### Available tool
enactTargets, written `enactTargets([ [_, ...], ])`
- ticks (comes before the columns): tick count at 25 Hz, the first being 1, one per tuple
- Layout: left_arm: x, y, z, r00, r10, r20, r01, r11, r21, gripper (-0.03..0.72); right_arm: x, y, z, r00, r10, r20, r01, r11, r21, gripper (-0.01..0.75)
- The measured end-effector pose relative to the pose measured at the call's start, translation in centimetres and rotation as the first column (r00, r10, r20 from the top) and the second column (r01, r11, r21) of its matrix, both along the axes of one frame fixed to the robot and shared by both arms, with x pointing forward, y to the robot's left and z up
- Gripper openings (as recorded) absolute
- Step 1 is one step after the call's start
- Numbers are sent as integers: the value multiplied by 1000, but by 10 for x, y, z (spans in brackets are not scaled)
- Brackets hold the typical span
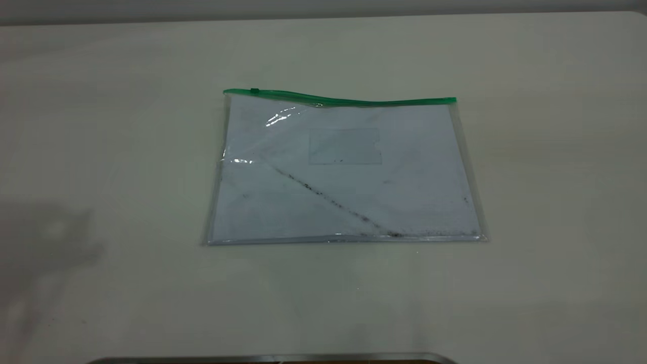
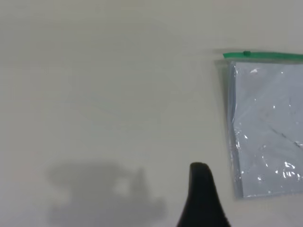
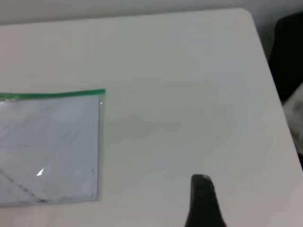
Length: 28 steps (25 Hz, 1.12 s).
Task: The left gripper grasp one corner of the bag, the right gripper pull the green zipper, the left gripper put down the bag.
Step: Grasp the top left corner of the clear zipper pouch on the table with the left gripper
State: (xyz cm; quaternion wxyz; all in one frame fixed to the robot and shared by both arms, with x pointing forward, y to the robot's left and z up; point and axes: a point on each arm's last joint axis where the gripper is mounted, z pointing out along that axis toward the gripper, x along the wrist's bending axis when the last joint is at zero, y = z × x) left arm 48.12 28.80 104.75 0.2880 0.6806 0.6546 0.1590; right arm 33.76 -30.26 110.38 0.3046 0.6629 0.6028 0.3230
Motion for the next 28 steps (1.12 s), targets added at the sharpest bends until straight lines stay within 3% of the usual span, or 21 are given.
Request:
enactTargets([
  [10, 84, -16, -79, 982, -153, -114, 136, 980, -145, 588, 108, -10, -47, 992, -16, -125, 22, 999, 44, 557],
  [19, 144, -23, -140, 956, -272, -107, 249, 949, -191, 588, 143, -13, -88, 961, 15, -275, -2, 999, 48, 557],
  [28, 178, -35, -201, 913, -391, -119, 346, 895, -282, 588, 164, -3, -97, 945, 164, -282, -135, 984, 118, 557],
])
